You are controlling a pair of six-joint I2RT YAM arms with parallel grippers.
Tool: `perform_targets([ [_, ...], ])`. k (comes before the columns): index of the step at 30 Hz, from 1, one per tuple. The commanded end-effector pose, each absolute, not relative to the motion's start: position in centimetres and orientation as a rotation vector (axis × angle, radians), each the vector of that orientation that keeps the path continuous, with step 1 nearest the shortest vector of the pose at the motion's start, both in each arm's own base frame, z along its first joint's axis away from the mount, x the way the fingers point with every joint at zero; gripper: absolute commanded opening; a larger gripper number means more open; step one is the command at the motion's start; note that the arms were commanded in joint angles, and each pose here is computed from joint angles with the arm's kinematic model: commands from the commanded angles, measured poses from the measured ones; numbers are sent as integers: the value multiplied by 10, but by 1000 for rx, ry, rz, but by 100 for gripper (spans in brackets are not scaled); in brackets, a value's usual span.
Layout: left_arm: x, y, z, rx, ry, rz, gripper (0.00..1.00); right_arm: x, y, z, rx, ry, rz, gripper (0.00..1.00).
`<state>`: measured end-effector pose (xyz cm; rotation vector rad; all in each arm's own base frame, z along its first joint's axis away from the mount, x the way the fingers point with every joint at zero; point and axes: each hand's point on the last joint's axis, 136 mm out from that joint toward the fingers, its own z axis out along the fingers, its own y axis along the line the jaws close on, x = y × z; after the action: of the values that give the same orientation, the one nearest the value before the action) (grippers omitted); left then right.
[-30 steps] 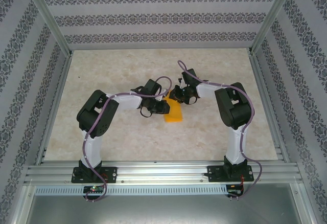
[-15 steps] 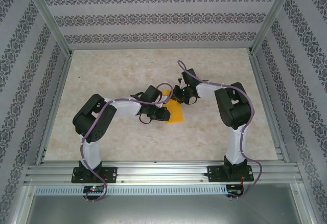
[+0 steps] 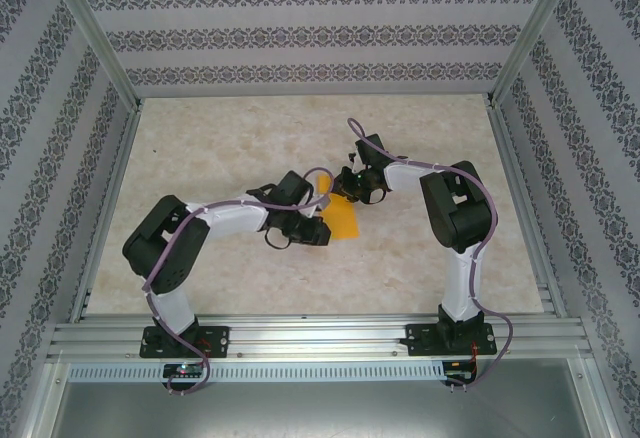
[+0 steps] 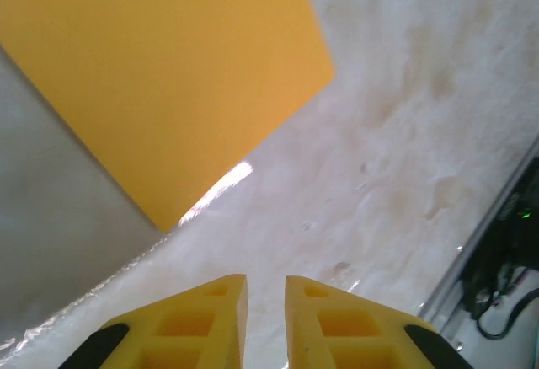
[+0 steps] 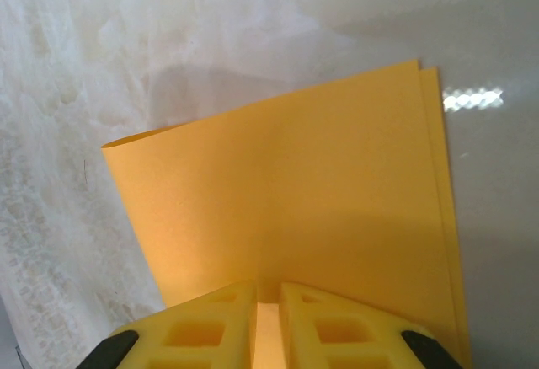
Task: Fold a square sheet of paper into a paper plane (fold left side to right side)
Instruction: First fold the square sheet of paper in half at the center of the table, then hold the square sheet of paper at the center of the table.
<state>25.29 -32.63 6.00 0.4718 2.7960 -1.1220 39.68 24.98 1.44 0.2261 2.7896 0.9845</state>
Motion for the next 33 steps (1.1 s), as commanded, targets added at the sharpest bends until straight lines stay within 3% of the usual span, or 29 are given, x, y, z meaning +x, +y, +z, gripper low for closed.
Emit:
perform_targets([
  [1, 277, -334, 92, 438, 2722, -1208, 21, 393, 233, -17, 259, 2860, 831, 18],
  [10, 310, -354, 55, 381, 2769, -1187, 21, 392, 235, -13, 249, 2852, 842, 18],
  [23, 295, -331, -8, 265, 2908, -1058, 20, 408, 242, 26, 204, 2748, 924, 20],
  [25, 292, -329, -12, 254, 2918, -1053, 20, 413, 237, 43, 190, 2717, 922, 21],
  [30, 291, -327, -14, 246, 2922, -1046, 20, 415, 213, 86, 156, 2645, 904, 36],
  [33, 291, -328, -14, 248, 2922, -1044, 20, 400, 196, 96, 149, 2648, 870, 38],
])
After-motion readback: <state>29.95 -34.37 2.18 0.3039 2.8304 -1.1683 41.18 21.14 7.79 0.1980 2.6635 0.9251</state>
